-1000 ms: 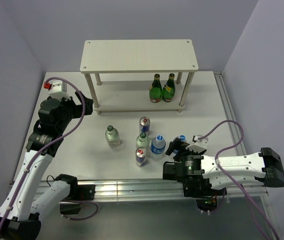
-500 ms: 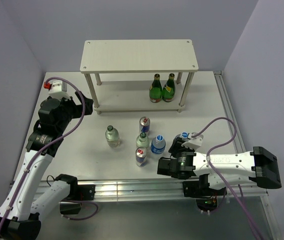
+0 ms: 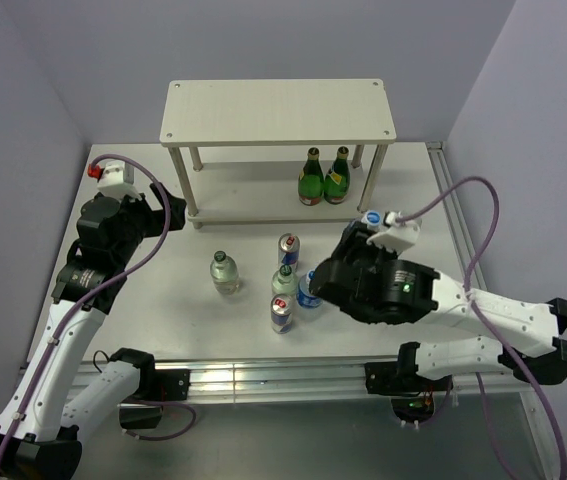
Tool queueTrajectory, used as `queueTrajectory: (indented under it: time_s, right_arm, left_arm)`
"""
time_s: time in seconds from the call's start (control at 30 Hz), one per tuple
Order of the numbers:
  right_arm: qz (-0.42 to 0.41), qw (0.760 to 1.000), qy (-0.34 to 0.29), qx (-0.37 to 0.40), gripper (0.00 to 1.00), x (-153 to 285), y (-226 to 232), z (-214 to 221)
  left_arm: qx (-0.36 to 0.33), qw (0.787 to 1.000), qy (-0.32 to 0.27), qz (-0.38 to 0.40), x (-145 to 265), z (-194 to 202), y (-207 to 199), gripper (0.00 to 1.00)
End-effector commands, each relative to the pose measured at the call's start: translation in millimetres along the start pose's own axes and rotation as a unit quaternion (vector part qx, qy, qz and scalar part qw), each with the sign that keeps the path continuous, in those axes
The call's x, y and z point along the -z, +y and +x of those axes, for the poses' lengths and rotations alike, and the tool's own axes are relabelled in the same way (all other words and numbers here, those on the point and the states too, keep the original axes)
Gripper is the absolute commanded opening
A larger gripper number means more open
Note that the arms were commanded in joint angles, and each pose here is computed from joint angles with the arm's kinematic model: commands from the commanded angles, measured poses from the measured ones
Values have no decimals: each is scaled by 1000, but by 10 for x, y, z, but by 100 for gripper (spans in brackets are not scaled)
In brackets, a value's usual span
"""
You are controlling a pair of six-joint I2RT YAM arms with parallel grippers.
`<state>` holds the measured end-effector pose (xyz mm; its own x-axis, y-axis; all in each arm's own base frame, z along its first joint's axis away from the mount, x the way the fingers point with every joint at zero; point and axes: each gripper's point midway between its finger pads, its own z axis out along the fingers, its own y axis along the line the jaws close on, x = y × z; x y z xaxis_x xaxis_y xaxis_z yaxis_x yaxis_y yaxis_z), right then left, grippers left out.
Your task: Place and organize the beverage onto the shelf
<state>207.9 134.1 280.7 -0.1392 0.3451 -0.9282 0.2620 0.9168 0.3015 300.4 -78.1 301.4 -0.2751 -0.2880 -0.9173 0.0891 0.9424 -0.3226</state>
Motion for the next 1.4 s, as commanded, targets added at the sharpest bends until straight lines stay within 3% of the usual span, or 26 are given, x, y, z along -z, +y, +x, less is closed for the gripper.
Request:
queueTrajectory:
  time_s: [0.0, 0.03, 0.07, 0.1, 0.23, 0.4, 0.53, 0.73, 0.9, 1.37]
  right_arm:
    - [63, 982, -141, 109, 0, 11, -52, -1107]
    - [68, 986, -143, 54, 0, 20, 60, -1250]
    - [78, 986, -140, 49, 0, 8, 59, -1375]
    - [47, 991, -120, 45, 0, -14, 161, -1423]
    - [-9, 986, -158, 51, 0, -143, 306, -1918]
    - [-23, 978, -191, 78, 0, -219, 608, -2491]
    - [-43, 973, -221, 50, 0, -192, 768, -3025]
    - [-75, 969, -236, 21, 0, -363, 1026, -3491]
    - [-94, 970, -224, 23, 0, -778, 1324, -3447]
    - [-86, 981, -174, 6, 0, -1652, 1337, -3180]
  left_arm:
    - [-9, 1000, -14, 3, 28, -66, -15, 97]
    - [-9, 1000, -14, 3, 26, -69, -16, 97]
    - [-10, 1000, -13, 2, 27, -63, -10, 97]
    - [-10, 1000, -14, 2, 29, -63, -10, 97]
    - [-10, 1000, -15, 3, 32, -76, -15, 97]
    - [-12, 1000, -16, 1, 38, -76, -4, 97]
    - [-11, 1000, -17, 0, 37, -81, -1, 97]
    - [-12, 1000, -13, -1, 20, -67, 3, 97]
    - [-14, 1000, -13, -3, 20, -56, 17, 97]
    - [-3, 999, -24, -31, 27, -130, 219, 97]
